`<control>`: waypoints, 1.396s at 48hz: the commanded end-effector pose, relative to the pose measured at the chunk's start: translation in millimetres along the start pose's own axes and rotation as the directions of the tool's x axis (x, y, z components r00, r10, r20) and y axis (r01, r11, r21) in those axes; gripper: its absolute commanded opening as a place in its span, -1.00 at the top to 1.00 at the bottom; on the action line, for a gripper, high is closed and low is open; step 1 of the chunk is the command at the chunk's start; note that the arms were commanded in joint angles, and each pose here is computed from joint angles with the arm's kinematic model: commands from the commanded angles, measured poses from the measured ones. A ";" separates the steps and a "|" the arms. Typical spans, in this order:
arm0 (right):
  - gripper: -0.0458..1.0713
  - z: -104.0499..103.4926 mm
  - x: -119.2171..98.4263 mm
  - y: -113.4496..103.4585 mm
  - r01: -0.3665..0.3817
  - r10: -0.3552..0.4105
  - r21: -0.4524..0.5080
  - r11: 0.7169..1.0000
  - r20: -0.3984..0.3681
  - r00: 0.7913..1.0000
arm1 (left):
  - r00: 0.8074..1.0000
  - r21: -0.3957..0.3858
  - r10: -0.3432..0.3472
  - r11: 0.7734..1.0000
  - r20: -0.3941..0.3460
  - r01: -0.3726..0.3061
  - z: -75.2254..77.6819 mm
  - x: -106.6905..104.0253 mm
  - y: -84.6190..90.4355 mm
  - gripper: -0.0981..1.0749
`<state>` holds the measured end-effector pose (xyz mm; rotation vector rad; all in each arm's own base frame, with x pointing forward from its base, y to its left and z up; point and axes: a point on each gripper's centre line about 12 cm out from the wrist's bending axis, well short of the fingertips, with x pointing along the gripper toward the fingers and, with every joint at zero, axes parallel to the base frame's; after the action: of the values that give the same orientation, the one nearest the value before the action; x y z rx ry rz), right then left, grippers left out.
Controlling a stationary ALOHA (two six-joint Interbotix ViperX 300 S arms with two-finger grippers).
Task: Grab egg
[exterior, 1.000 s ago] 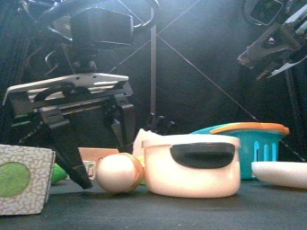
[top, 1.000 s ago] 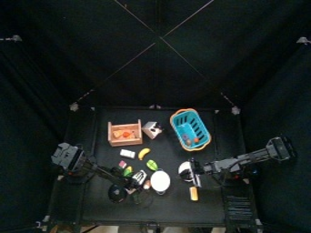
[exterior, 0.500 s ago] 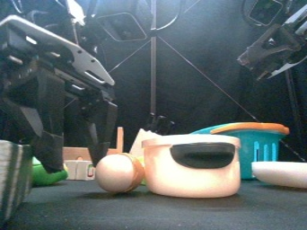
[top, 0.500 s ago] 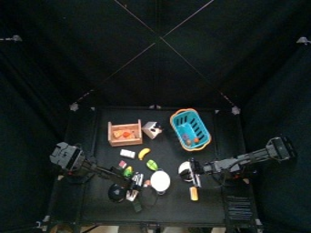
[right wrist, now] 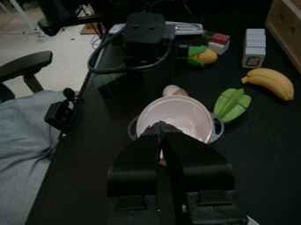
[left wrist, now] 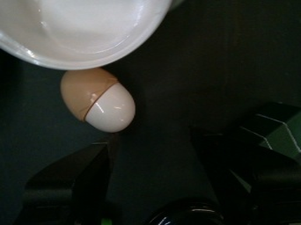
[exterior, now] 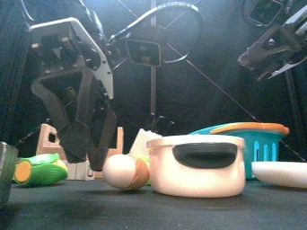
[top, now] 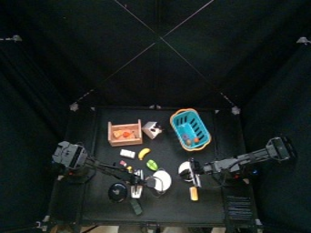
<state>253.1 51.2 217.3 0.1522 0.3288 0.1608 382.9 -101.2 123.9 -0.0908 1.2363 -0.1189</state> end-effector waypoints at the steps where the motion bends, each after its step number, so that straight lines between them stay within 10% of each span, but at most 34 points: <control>1: 0.92 5.1 -0.1 0.4 -0.001 0.000 0.007 1.000 0.017 1.000 | 1.000 -0.079 -0.007 0.997 0.030 0.010 10.0 -10.9 2.6 -0.82; 17: 0.92 5.1 -0.1 0.4 -0.001 0.000 0.007 1.000 0.017 1.000 | 0.999 -0.227 0.037 0.973 0.031 -0.029 12.0 -8.7 9.8 -0.82; 34: 0.92 2.8 1.7 0.0 0.002 -0.002 0.007 1.000 0.006 1.000 | 0.985 -0.072 0.163 0.985 0.050 -0.159 14.4 -3.7 25.1 -0.82; 67: 0.92 0.8 3.9 -0.4 0.004 -0.004 0.006 1.000 -0.004 1.000 | 0.986 -0.070 0.149 0.987 0.073 -0.144 18.6 8.8 23.9 -0.81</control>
<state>255.1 51.5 211.3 0.1523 0.3518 0.1571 396.4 -77.5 109.1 -0.0522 1.2039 0.0581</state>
